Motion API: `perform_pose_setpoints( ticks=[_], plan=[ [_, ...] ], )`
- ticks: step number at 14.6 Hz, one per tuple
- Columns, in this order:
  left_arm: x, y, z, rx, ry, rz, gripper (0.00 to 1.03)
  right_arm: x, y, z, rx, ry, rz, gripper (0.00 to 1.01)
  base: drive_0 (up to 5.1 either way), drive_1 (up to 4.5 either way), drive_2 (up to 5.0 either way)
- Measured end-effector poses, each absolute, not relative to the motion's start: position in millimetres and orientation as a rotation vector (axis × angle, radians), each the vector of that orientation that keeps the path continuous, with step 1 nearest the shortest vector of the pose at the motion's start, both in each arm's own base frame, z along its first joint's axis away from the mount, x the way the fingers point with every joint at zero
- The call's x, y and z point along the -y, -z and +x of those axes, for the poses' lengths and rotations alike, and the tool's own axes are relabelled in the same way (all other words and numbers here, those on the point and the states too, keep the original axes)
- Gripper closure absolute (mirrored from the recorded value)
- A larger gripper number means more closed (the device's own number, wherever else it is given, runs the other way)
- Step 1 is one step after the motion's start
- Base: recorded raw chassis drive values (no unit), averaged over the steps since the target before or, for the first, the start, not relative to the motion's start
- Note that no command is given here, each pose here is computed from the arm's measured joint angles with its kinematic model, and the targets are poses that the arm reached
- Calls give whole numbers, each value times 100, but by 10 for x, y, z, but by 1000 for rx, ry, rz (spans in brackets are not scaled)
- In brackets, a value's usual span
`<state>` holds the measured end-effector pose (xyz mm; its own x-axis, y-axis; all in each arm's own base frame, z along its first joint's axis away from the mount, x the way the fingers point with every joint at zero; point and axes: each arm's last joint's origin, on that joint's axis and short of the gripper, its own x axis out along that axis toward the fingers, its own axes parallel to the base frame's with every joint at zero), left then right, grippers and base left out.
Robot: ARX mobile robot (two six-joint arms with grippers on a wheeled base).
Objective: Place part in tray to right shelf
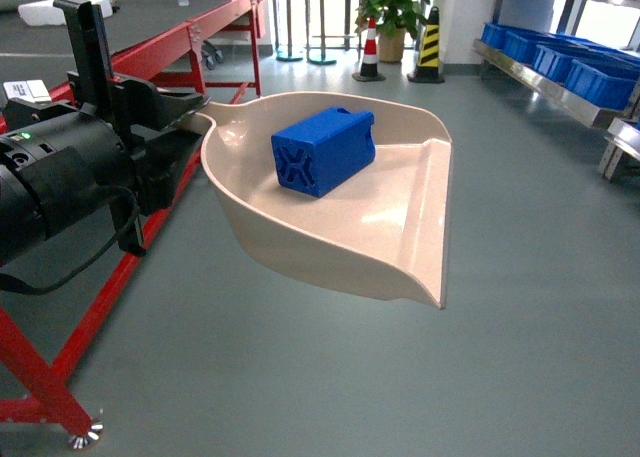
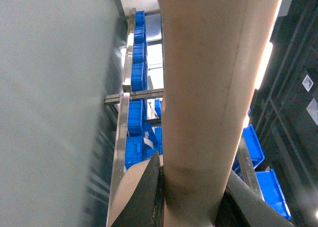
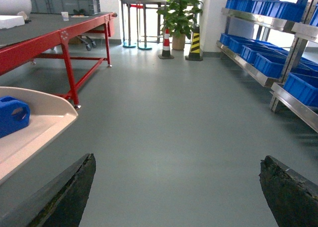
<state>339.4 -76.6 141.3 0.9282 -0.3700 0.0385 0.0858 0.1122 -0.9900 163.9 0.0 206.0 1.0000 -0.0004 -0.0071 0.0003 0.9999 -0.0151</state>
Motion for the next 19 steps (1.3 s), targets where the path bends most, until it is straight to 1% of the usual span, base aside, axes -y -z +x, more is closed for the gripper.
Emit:
perform_pose_setpoints(
  ticks=[10, 19],
  plan=[
    [759, -1413, 3396, -237, 335, -1423, 86, 0, -2060, 1639, -7, 0, -15, 3, 47, 481, -386],
    [749, -1413, 3398, -234, 330, -1424, 86, 0, -2058, 1639, -9, 0, -15, 3, 3, 436, -430]
  ],
)
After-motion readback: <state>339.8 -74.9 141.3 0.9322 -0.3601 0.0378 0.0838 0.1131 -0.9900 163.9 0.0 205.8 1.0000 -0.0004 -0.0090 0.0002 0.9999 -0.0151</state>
